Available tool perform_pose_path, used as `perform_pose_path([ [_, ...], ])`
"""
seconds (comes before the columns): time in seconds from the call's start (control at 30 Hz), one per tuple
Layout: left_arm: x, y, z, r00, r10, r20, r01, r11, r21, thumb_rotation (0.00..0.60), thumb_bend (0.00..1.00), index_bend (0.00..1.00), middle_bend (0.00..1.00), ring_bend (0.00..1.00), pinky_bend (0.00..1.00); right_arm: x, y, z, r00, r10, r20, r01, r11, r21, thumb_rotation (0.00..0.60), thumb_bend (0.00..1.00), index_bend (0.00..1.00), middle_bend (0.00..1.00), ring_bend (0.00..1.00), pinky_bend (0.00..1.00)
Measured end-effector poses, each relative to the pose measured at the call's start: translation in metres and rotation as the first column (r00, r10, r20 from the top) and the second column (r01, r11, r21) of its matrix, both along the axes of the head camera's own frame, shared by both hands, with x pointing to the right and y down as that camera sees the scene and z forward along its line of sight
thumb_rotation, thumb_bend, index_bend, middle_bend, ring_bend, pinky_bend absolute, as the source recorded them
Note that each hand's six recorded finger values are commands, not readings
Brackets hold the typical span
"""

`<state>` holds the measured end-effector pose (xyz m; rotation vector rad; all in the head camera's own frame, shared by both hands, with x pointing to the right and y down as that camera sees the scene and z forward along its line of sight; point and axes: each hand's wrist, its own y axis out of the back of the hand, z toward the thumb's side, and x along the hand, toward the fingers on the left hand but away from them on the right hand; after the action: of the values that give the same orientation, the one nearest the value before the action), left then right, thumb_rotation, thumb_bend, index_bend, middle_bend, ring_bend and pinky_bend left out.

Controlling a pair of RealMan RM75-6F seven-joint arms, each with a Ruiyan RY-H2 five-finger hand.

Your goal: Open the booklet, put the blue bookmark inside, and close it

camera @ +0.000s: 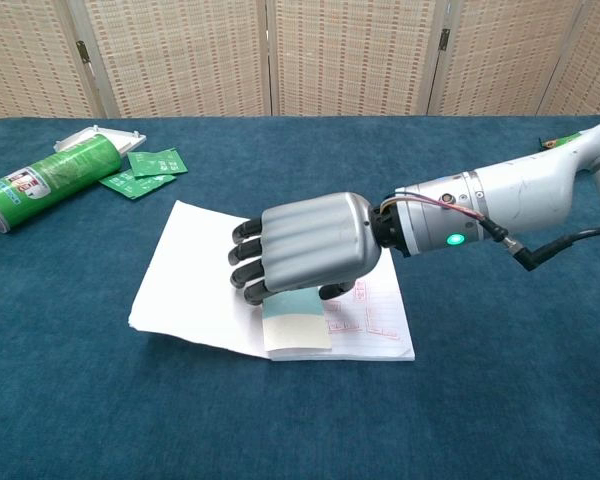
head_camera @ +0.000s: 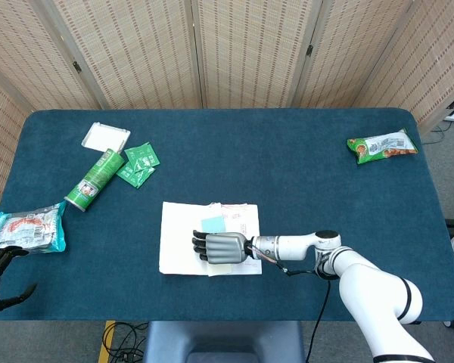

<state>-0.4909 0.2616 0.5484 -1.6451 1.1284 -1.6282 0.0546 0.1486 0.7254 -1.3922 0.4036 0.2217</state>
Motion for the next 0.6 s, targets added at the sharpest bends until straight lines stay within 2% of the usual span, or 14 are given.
perform_pose_path([
  [0.4, -0.0003, 0.0010, -0.0006, 1.000, 0.000, -0.001, 0.000, 1.000, -0.002, 0.600, 0.24, 0.32, 0.26, 0.21, 0.25, 0.0002, 0.0002, -0.0013, 1.000, 0.018, 0.007, -0.018, 1.000, 0.006, 0.600, 0.17, 0.24, 0.19, 0.14, 0.15],
  [0.6, 0.0000, 0.0009, -0.0002, 1.000, 0.002, -0.002, -0.002, 1.000, -0.004, 0.600, 0.24, 0.32, 0.26, 0.21, 0.25, 0.0017, -0.0001, -0.0023, 1.000, 0.027, 0.010, -0.027, 1.000, 0.009, 0.600, 0.17, 0.22, 0.18, 0.13, 0.15],
])
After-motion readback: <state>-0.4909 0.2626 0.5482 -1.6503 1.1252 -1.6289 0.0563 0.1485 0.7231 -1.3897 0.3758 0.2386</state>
